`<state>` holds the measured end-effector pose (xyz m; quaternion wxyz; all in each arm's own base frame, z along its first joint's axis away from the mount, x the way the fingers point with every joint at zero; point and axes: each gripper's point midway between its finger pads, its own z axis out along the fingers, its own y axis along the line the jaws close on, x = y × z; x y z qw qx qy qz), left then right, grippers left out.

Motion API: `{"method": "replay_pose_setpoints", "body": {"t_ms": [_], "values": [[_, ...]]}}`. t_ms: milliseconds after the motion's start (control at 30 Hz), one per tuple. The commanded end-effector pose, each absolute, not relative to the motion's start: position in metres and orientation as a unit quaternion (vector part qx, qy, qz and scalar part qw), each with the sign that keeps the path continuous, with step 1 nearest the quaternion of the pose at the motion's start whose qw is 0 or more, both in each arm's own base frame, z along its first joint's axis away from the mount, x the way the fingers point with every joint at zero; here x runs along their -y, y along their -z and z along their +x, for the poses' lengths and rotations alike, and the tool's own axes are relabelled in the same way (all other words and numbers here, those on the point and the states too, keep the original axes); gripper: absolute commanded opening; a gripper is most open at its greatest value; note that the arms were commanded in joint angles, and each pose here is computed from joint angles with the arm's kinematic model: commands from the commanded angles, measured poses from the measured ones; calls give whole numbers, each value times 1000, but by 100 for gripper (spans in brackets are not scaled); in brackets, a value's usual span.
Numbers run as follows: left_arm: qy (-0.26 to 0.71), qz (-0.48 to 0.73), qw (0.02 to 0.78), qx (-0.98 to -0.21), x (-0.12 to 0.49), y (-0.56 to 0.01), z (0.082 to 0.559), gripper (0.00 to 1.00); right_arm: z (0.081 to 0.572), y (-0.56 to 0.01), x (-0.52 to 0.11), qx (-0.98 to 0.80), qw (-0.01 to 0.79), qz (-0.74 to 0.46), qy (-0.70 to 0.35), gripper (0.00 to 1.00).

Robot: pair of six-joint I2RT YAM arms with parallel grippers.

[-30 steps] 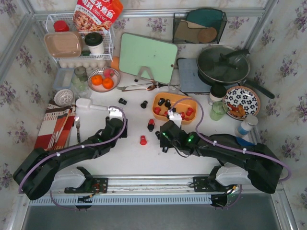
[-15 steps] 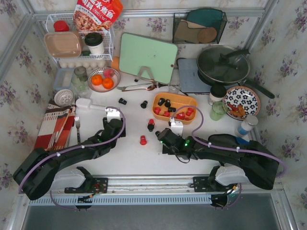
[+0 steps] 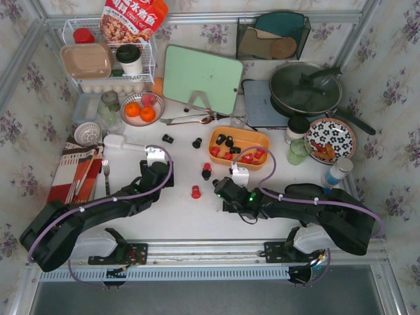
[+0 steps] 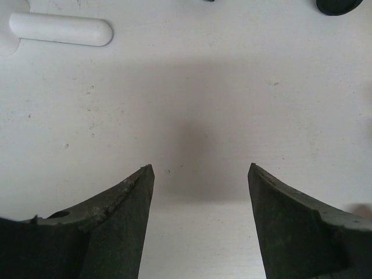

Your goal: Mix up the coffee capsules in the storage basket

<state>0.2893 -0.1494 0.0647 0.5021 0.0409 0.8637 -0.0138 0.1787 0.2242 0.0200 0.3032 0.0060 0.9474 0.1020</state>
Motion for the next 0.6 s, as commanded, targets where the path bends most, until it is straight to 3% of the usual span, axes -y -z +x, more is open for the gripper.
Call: {"method": "replay_pose_setpoints", "body": {"t_ms": [0, 233, 567], "values": [[23, 32, 511, -859, 153, -70, 295, 69, 184, -23, -226, -942, 318, 9, -108, 39], [23, 32, 504, -863, 154, -68, 297, 69, 204, -54, -222, -926, 369, -17, -79, 26], [19, 29, 500, -865, 153, -65, 298, 69, 310, -133, -192, -875, 483, 2, -43, 24]]}}
